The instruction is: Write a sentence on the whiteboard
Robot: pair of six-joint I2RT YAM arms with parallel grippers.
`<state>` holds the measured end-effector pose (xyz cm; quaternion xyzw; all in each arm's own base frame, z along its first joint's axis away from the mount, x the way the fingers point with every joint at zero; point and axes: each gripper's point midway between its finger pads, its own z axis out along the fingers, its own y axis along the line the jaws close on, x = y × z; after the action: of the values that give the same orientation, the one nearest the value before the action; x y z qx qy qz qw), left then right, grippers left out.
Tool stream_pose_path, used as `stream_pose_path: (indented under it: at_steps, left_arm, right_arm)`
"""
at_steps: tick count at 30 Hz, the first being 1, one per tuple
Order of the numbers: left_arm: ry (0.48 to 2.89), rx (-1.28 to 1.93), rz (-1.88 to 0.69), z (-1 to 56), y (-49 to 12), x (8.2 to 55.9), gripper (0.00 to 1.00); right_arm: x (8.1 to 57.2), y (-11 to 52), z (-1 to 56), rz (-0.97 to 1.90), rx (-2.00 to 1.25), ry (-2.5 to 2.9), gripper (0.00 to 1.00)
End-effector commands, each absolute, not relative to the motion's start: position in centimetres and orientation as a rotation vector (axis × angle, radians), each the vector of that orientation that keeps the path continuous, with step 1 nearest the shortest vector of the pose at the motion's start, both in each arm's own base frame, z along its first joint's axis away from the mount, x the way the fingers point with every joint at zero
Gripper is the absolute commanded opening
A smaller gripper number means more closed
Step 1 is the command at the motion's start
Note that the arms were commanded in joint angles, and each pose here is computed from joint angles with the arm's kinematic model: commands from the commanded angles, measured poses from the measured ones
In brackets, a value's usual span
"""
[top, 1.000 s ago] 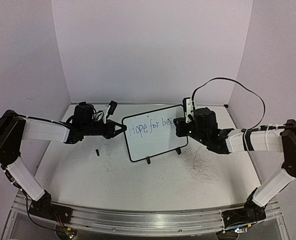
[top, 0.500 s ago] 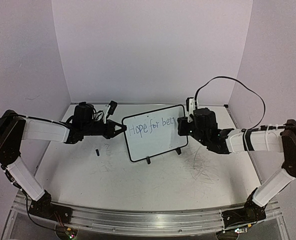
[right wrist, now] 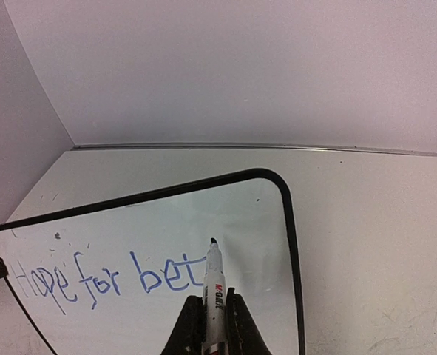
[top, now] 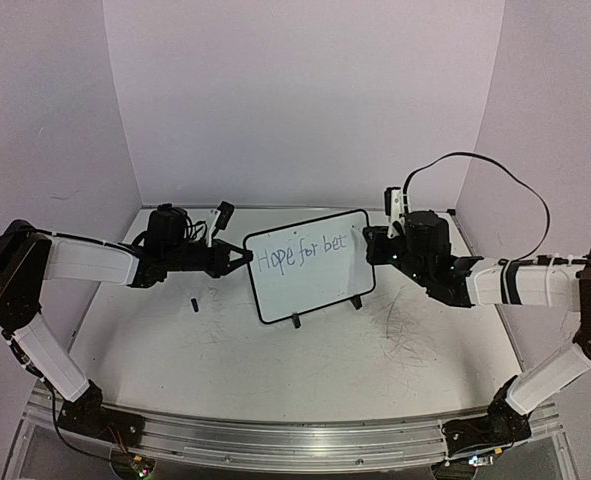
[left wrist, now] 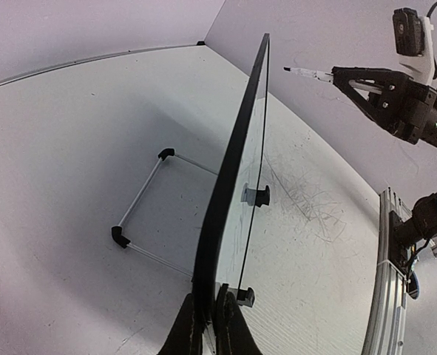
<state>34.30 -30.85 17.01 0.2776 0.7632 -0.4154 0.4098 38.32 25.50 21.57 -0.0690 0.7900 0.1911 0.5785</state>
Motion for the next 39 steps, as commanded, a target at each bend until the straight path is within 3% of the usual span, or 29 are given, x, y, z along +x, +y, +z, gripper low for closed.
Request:
stream_pose_path:
  at_steps: [1, 39]
  left_arm:
    - [1.943, 0.708, -0.949, 16.3, -29.8, 34.7, 0.0]
    - [1.943, 0.711, -0.95, 16.2, -29.9, 34.7, 0.0]
  right_arm:
    - [39.3, 26.7, 23.2, 0.479, -0.175, 1.797, 0.0]
    - [38.8, 26.0, 18.3, 0.429, -0.166, 1.924, 0.0]
